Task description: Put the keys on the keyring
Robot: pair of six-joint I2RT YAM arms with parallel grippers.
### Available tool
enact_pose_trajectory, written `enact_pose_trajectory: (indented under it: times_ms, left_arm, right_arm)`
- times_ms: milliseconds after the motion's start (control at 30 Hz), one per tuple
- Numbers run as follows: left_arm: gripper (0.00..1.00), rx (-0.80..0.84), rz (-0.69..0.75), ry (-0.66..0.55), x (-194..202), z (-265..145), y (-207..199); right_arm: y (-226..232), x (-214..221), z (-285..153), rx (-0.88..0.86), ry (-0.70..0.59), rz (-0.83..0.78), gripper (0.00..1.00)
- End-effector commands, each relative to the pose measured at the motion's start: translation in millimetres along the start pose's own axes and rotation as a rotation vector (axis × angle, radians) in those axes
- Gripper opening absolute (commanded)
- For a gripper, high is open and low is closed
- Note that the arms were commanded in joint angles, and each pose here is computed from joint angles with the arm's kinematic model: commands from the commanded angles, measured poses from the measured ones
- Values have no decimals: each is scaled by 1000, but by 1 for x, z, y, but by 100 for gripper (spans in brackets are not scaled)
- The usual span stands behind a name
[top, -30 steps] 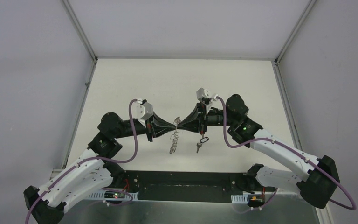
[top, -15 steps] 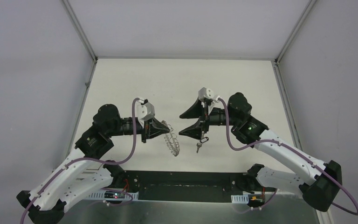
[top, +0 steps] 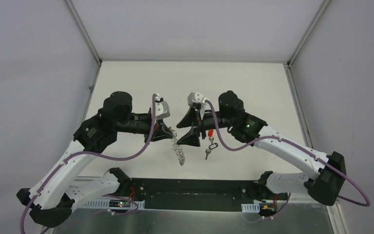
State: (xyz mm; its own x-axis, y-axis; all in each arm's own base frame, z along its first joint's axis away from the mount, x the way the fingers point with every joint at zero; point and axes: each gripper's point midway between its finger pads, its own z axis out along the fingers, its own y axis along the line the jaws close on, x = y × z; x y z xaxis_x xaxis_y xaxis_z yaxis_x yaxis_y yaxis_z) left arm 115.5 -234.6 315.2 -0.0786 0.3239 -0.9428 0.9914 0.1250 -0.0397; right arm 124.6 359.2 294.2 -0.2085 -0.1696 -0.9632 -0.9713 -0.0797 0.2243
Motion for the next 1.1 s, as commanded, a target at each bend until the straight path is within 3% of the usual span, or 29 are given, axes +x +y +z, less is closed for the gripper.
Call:
enact_pose_trajectory:
  times_ms: [0, 833, 867, 900, 1000, 1067]
  left_arm:
    - [0, 21, 51, 2, -14, -10, -8]
    - [0, 26, 26, 13, -5, -10, -11]
    - [0, 24, 28, 13, -4, -11, -11]
    - [0, 20, 29, 13, -4, -11, -11]
    - [0, 11, 29, 14, -4, -12, -10]
    - [0, 7, 30, 16, -3, -12, -10]
  right_arm:
    - [10, -21, 8, -47, -23, -55, 72]
    - [24, -24, 14, -85, -34, -78, 72]
    - [27, -25, 12, -89, -39, -85, 61]
    - [14, -27, 11, -24, -47, -141, 36]
    - [12, -26, 9, -2, -50, -155, 32]
    - [11, -27, 7, 13, -54, -159, 38]
